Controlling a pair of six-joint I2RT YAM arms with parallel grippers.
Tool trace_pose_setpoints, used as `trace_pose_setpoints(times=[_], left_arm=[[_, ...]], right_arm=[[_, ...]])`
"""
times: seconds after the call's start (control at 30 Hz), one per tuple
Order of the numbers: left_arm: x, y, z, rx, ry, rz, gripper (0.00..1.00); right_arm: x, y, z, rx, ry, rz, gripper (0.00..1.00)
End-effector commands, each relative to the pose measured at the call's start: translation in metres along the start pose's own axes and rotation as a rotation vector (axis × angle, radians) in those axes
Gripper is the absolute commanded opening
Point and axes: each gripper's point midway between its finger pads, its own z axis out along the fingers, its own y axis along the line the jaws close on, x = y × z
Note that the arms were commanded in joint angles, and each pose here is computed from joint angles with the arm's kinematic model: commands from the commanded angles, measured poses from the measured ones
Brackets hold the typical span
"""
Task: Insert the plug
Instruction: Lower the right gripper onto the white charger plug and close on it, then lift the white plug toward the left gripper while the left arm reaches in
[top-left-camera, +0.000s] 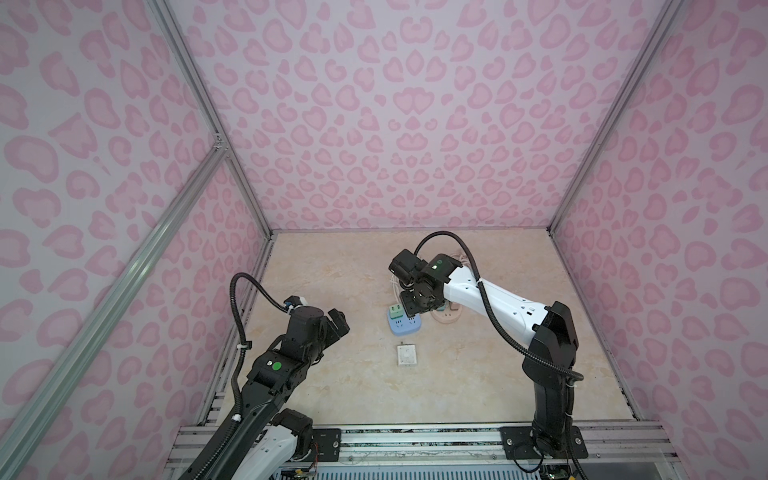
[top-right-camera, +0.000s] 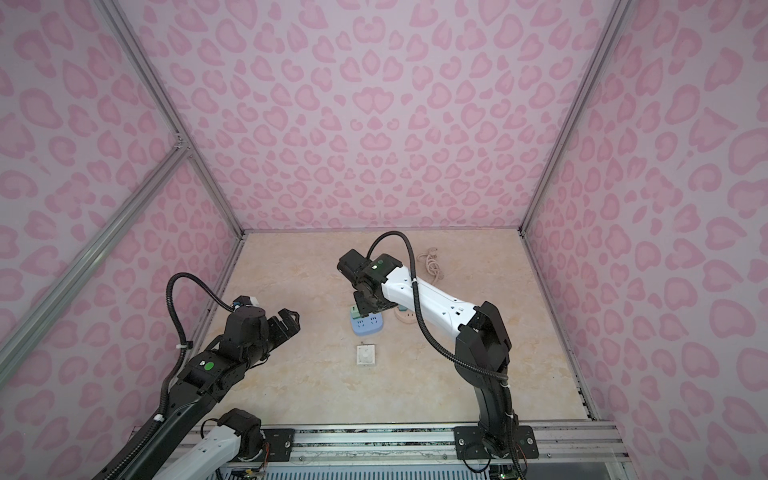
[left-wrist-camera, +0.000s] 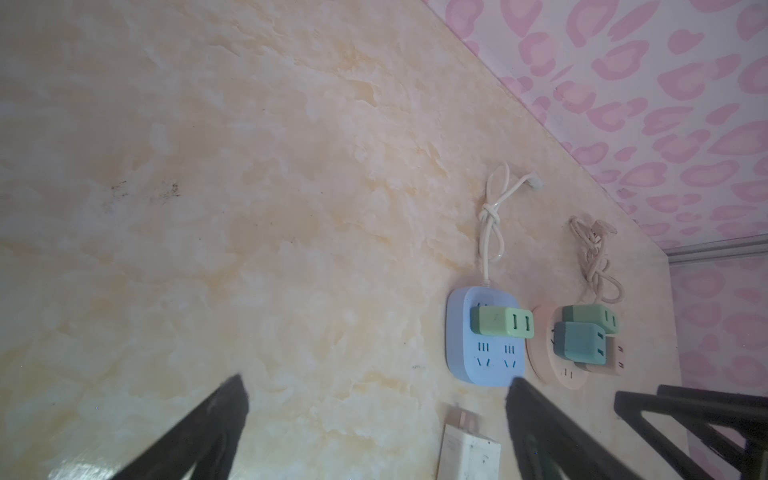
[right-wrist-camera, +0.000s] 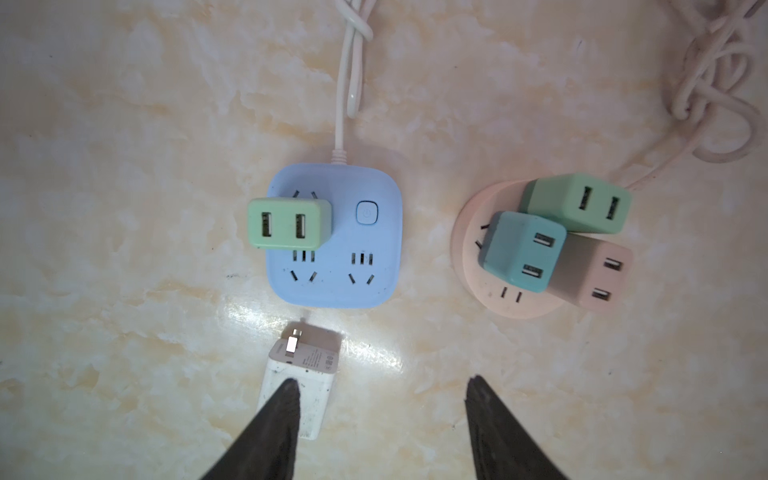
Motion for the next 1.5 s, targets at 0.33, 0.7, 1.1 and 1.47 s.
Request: trace_pose_setpoints(times=[0.33,0.7,1.1,1.47], left_arm=[[0.014,-0.001,0.018,0.006,0.053,-0.017,0.97],[0.015,-0.002,0.021,0.012,0.054,-0.027,0.97],[0.021,-0.002,0.021,0.018,0.072,-0.024,0.96],[0.036,-0.013,0.018,0.083,0.135,0.019,0.93]], right_arm=[[0.073,0.055,0.059,-0.157,0.106,-0.061,0.84],[0.107,0.071,0.081,-0.175,0.208,-0.098,0.78],[0.127,0.066,0.098,-0.170,0.241,-0.172,0.39],[0.139,0.082,0.053,-0.396,-0.041,-0.511,0.00]])
